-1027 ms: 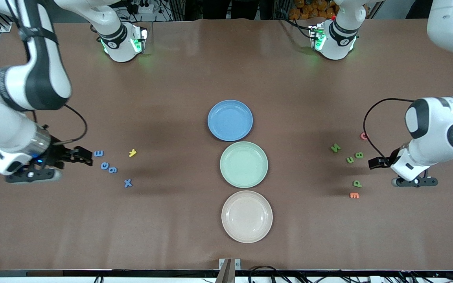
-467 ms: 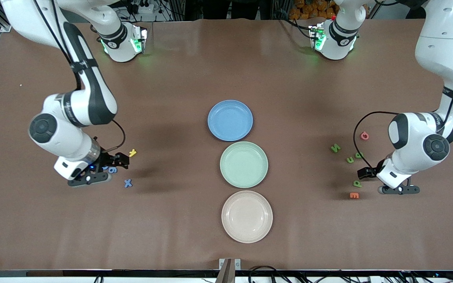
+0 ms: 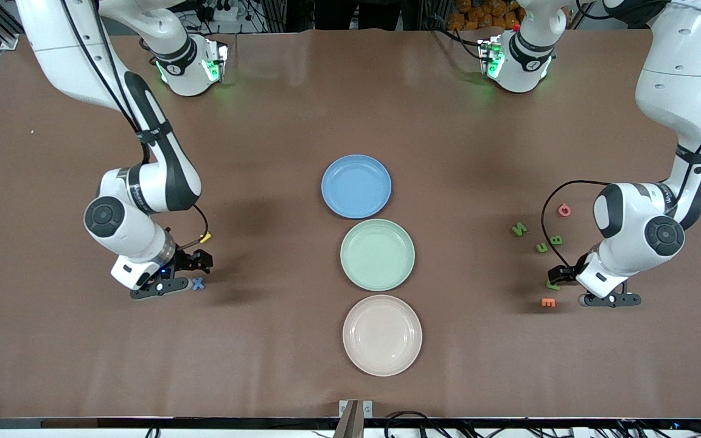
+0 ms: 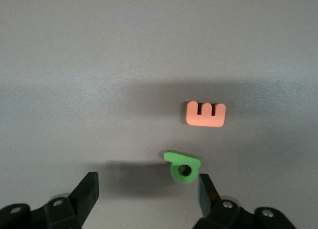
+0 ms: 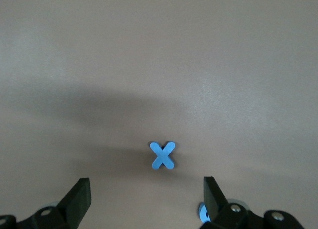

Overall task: Sort letters by color into matching plates
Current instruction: 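Grasp the blue X with the right gripper while the left gripper grasps green p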

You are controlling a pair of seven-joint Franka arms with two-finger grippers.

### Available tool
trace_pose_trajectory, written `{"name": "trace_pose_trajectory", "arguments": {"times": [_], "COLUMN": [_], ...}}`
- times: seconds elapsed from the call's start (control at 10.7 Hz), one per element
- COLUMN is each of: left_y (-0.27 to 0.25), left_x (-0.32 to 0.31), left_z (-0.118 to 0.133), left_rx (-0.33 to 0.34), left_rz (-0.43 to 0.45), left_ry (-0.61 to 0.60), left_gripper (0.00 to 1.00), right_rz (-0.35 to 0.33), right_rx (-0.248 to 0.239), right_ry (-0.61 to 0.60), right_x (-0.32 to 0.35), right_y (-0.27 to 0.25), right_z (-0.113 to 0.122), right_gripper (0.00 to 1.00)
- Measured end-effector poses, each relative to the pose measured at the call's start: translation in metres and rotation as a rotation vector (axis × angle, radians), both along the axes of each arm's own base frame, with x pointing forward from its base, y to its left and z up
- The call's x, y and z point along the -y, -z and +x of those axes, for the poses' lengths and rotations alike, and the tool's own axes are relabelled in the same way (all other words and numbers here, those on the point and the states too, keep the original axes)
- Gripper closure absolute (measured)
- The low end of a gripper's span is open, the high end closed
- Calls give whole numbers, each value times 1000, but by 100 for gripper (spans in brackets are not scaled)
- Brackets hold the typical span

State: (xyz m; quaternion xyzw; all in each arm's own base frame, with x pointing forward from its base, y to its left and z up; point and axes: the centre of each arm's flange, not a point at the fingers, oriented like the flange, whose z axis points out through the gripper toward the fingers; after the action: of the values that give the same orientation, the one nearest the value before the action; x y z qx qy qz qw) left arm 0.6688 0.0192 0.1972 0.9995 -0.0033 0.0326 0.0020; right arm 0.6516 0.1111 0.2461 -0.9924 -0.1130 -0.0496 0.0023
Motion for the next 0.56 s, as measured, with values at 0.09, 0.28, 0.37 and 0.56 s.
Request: {"name": "trace_pose_trajectory", "arguments": {"times": [0.09,0.28,0.37,0.56], "left_y": [1,5,7,10], "left_x": [4,17,21,21], "left_z": [0,1,0,1], "left_rx": [0,-5,-8,-6], "left_rz": [-1,-4,-5,-5], "left_ry": [1,-1,1,0], "left_gripper": [11,12,13,16], "right_rz": [-3,-9,-12,-17], "right_rx": [5,18,35,56], "right_ry": [-10,-26,-30,-37], "right_x": [1,3,4,5], "right_y": [8,22,32,53], "right_z": [1,2,3,4], "right_gripper": [0,0,0,0]}}
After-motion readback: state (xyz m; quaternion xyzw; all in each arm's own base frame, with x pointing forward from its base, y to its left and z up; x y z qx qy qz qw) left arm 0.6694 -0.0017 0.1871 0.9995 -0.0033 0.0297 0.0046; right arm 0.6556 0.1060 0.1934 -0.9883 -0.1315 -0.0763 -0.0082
